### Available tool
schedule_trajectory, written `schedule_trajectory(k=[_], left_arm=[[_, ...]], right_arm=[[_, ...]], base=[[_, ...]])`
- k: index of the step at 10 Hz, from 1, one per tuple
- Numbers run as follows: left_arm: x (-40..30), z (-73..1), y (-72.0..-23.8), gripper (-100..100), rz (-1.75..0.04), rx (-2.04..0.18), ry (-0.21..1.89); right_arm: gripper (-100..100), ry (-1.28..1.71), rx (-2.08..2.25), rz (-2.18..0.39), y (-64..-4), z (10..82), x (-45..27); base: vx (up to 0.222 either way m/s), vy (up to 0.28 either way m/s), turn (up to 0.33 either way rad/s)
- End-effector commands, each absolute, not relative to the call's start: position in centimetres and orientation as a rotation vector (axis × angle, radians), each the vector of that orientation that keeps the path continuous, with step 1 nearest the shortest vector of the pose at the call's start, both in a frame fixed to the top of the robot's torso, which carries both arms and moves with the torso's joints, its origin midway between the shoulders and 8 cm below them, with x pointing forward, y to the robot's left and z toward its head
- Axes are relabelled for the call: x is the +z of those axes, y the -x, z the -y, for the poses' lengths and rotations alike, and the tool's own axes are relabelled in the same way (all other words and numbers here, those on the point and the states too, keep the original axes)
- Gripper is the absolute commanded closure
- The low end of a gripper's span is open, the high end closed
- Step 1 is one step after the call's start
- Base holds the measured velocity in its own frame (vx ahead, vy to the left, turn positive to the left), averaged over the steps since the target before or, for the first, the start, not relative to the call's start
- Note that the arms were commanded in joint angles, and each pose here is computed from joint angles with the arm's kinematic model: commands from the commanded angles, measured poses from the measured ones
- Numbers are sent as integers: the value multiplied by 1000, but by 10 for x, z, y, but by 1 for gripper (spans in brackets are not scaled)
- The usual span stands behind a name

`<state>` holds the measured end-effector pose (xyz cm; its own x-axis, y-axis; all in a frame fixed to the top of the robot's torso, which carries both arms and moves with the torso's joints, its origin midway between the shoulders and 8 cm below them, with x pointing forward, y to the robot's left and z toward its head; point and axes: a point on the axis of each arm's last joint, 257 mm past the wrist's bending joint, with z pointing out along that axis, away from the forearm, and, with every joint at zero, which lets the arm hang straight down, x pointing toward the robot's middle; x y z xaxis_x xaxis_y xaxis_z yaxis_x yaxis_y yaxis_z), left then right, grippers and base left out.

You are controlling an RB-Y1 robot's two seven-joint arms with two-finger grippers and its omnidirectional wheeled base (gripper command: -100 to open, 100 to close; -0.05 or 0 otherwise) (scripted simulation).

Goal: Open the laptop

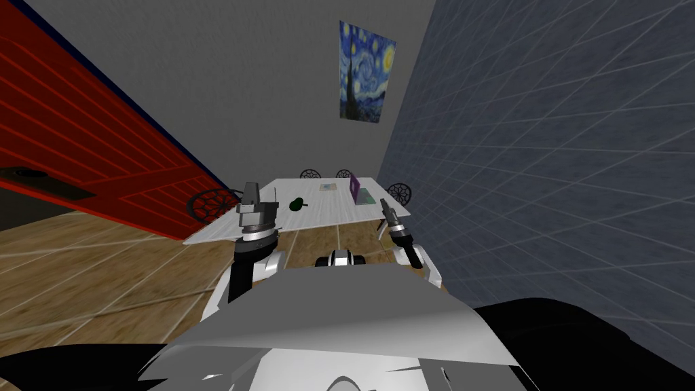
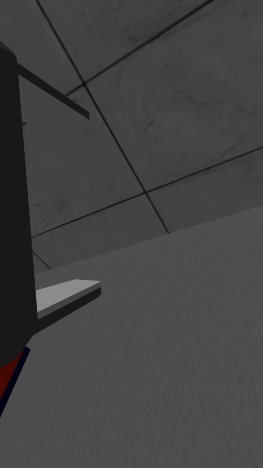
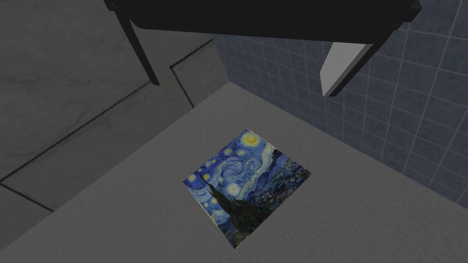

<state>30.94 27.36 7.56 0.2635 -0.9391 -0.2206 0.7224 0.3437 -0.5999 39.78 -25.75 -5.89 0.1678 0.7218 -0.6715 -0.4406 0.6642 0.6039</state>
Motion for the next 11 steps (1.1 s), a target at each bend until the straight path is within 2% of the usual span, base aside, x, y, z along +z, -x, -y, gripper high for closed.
schedule_trajectory(k=[1, 11], left_arm=[[76, -274, -309, 0, -605, -1169, 421], [76, -274, -309, 0, -605, -1169, 421]], right_arm=[[-100, -193, 697, -1201, -410, 265, -74], [-100, 158, 189, -1372, -452, 312, -121]], base=[[12, 79, -3], [10, 77, 20]])
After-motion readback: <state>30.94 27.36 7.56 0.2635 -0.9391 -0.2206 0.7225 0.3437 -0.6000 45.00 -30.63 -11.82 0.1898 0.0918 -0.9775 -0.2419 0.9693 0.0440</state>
